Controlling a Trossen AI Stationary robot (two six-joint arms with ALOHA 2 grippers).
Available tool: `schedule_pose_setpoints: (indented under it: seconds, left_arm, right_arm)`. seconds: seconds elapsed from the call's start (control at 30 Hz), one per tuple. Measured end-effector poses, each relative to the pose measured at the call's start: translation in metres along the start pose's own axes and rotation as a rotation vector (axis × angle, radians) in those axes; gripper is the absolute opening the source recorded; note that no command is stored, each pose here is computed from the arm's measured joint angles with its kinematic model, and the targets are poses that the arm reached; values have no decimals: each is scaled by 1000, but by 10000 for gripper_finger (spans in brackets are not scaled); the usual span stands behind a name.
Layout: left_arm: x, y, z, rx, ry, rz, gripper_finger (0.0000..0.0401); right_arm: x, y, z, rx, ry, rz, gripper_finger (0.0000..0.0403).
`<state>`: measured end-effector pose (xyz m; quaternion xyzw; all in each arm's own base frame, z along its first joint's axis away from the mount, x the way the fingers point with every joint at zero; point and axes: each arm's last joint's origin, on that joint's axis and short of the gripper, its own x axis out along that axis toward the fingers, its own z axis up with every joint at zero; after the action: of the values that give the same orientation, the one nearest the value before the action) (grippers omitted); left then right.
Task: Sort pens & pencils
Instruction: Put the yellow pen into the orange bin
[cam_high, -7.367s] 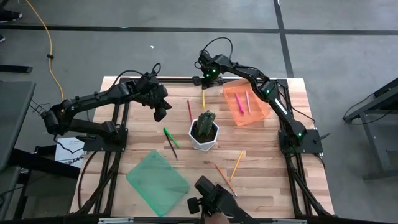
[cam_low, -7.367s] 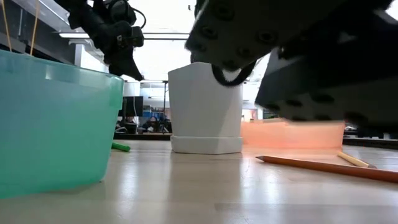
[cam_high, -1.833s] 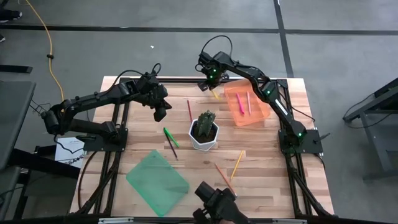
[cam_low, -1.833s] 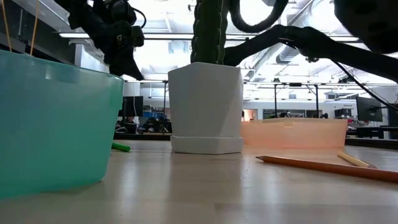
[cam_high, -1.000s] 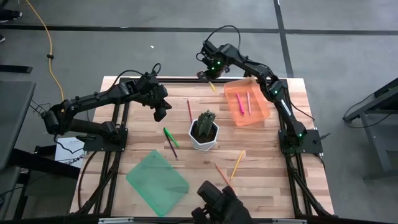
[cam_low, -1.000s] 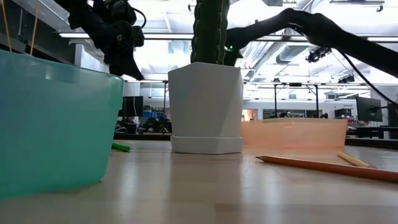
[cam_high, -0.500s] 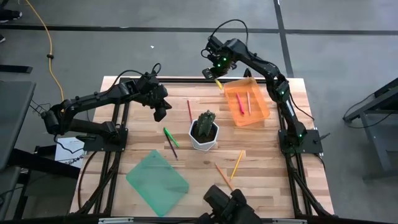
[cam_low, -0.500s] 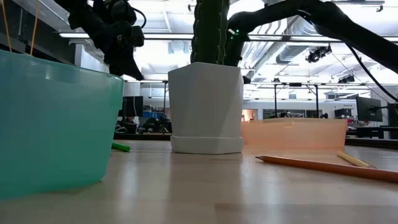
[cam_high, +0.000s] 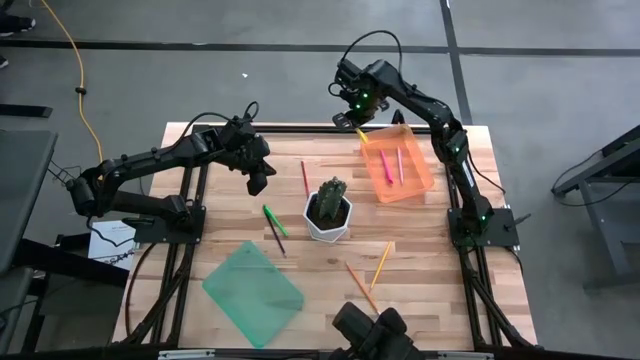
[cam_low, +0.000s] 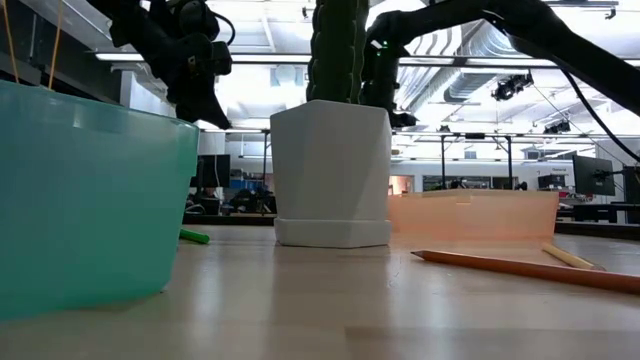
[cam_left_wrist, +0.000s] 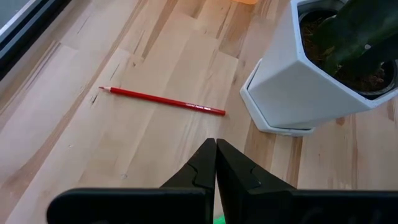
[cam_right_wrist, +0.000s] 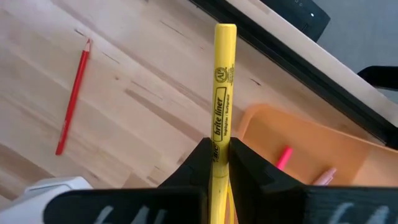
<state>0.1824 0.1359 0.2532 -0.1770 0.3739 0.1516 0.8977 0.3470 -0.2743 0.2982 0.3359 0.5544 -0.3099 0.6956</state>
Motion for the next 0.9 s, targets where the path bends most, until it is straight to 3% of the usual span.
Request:
schedule_pose_setpoints:
  seconds: [0.2, 0.6, 0.9]
  left_arm:
    - [0, 0, 0, -1, 2, 0, 1]
    - [0, 0, 0, -1, 2, 0, 1]
    - [0, 0, 0, -7, 3, -6, 1]
  right_arm:
    - [-9, 1, -1, -3, -35, 8, 18]
    - [-70, -7, -18, 29, -195, 50, 18]
    - [-123, -18, -47, 64, -278, 56, 18]
